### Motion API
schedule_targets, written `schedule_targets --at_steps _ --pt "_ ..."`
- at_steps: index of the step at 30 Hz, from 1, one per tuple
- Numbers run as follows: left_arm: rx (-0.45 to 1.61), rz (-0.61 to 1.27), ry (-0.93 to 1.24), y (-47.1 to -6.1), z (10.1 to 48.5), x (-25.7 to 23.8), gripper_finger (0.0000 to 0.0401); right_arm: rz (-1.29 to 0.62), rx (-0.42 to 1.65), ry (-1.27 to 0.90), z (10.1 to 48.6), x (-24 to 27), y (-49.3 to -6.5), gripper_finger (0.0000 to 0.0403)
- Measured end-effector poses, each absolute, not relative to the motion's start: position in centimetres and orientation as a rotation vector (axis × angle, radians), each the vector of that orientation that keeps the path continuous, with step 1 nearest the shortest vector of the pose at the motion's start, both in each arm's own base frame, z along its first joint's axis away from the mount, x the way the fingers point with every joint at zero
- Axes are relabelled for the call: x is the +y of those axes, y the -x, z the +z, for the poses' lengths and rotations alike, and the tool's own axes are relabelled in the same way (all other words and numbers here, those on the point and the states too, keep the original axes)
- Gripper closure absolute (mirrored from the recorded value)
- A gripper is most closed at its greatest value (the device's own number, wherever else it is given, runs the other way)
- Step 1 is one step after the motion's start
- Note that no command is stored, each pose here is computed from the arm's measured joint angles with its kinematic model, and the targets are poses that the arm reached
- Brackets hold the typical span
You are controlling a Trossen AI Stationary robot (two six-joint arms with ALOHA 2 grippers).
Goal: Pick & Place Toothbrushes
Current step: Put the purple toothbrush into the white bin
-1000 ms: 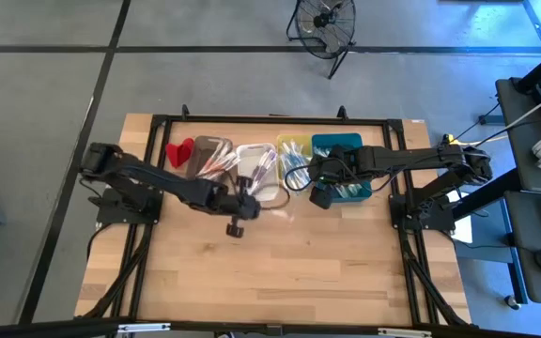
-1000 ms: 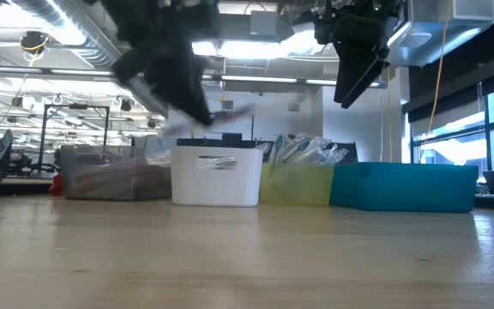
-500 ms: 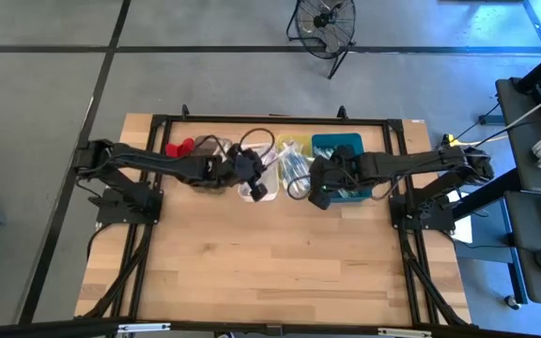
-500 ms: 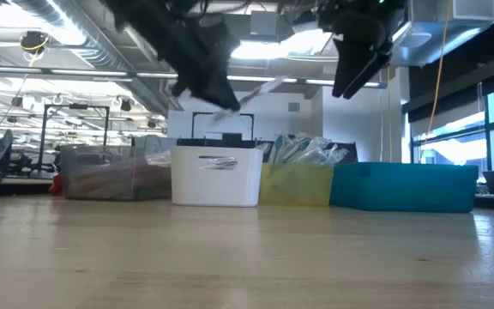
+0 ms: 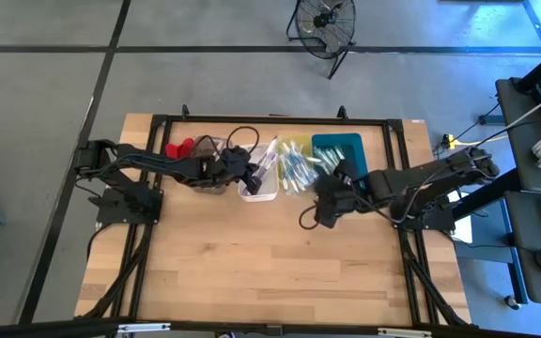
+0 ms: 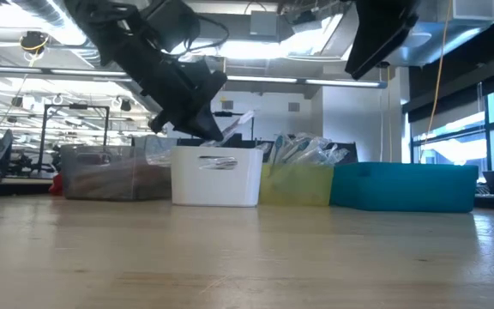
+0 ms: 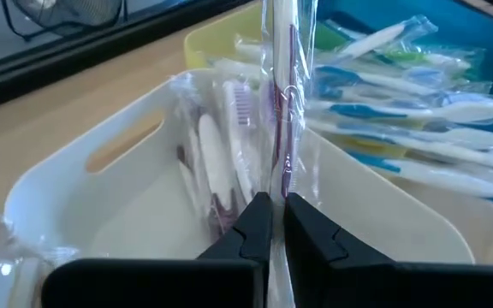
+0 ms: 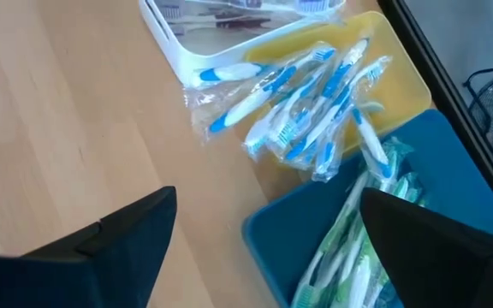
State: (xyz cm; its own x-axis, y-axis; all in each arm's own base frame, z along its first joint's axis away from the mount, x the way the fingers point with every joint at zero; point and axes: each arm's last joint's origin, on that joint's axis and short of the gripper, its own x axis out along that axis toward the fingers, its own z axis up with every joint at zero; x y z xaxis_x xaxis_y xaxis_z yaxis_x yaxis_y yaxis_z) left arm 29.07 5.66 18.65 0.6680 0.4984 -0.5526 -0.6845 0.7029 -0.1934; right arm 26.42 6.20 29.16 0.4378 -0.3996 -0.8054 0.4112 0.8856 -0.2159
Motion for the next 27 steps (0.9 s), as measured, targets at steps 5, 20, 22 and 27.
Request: schedule_targets --at_steps 5,20,22,27 --pt "0.487 0.682 0.414 -29.1 18.7 5.6 0.0389 -0.507 0.984 -0.023 29.2 6.7 -26.3 0.0022" --pt "0.572 0.660 0.461 -29.1 17.4 5.4 0.0378 -0.475 0.973 -0.063 29.2 7.0 -26.5 0.0005" --pt "0.572 0.668 0.483 -29.0 17.3 5.4 0.0365 -0.456 0.983 -0.066 29.2 7.1 -26.5 0.0009" --pt "0.567 0.673 0.501 -29.0 17.3 5.4 0.0330 -0.424 0.981 -0.043 29.3 7.2 -26.6 0.0020"
